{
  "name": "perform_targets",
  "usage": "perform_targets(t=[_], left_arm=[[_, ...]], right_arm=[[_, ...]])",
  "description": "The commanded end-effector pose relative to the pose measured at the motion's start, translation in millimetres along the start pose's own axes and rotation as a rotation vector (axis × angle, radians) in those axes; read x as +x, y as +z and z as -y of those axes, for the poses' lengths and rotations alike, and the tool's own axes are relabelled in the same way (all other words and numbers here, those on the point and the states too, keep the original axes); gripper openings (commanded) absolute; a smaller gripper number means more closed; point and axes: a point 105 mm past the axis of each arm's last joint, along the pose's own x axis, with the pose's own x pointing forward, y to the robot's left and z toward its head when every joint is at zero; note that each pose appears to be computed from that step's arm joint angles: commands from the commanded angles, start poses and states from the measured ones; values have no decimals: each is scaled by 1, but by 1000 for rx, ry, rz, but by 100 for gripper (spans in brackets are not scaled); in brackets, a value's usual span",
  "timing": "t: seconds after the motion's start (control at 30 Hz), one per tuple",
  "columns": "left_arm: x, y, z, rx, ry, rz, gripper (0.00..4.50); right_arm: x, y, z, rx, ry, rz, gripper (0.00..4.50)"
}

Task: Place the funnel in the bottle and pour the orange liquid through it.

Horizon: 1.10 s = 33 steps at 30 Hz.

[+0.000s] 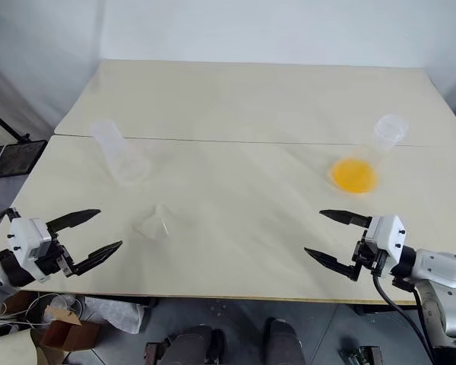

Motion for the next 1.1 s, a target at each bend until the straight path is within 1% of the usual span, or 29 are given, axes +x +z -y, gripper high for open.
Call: perform_targets(t=[0.03,0.27,0.37,0.47,0.6,0.73,0.8,0.87,0.97,1.1], left_arm=[[-2,9,-2,38,13,15,450],[-4,10,-5,-14,42,51,450],[-11,9,-11,-52,101,66,450],[-32,-1,-20,-119,226,91,450],[-53,-11,-22,-190,331,108,450],[-90,-37,-20,-262,530,65,450],[-101,-47,-16,-312,589,60,450],[-101,-49,-13,-331,591,62,450],[-95,-44,-15,-345,576,88,450],[-72,-26,-26,-350,518,154,450]], right_arm=[[2,4,1,-21,-5,17,449],[7,3,-3,-7,-5,26,449],[17,9,-5,7,8,63,449],[38,27,-6,20,21,153,449],[57,43,-10,19,51,219,449],[80,63,-16,31,79,315,449],[87,69,-17,31,87,334,449],[89,70,-15,27,79,338,449],[87,70,-6,30,36,344,449],[79,63,-2,10,7,305,449]])
